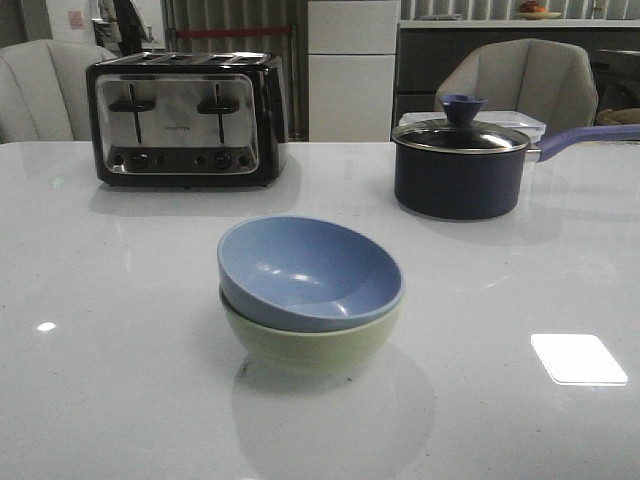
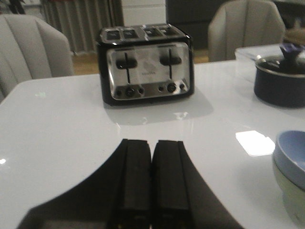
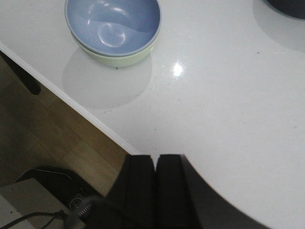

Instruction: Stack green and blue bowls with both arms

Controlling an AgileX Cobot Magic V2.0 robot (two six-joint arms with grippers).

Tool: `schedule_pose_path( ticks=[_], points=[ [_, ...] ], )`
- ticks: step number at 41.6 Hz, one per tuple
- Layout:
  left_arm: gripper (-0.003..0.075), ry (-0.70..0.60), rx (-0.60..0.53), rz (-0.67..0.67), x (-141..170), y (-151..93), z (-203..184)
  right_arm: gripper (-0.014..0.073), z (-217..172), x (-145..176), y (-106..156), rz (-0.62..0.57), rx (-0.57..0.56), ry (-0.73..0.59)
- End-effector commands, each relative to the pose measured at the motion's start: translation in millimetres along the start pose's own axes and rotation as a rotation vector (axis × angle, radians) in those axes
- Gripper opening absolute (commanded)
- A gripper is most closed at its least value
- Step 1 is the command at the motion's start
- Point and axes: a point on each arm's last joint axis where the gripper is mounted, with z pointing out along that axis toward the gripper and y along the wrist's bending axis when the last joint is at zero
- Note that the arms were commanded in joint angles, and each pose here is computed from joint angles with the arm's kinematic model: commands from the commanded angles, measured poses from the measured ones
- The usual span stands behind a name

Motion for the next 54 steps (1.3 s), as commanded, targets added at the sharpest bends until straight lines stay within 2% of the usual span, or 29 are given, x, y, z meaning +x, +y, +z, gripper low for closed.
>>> schedule_pose_path(
  ticks=[1,13,54],
  points=[
    [0.0093,-0.177,-0.046,-0.067,-3.7,2.5,-5.7,0.0053,-6.3,-12.0,-1.4,0.003,0.018,-0.093],
    [0.0093,-0.186,-0.109,-0.111,25.5,5.2,-5.4,0.0053,-6.3,-12.0,-1.4,0.003,0.018,-0.093],
    [0.0093,-0.205,-0.078,-0.11,23.1,3.7,-5.4,0.0053,-6.3,-12.0,-1.4,0.003,0.018,-0.093]
  ],
)
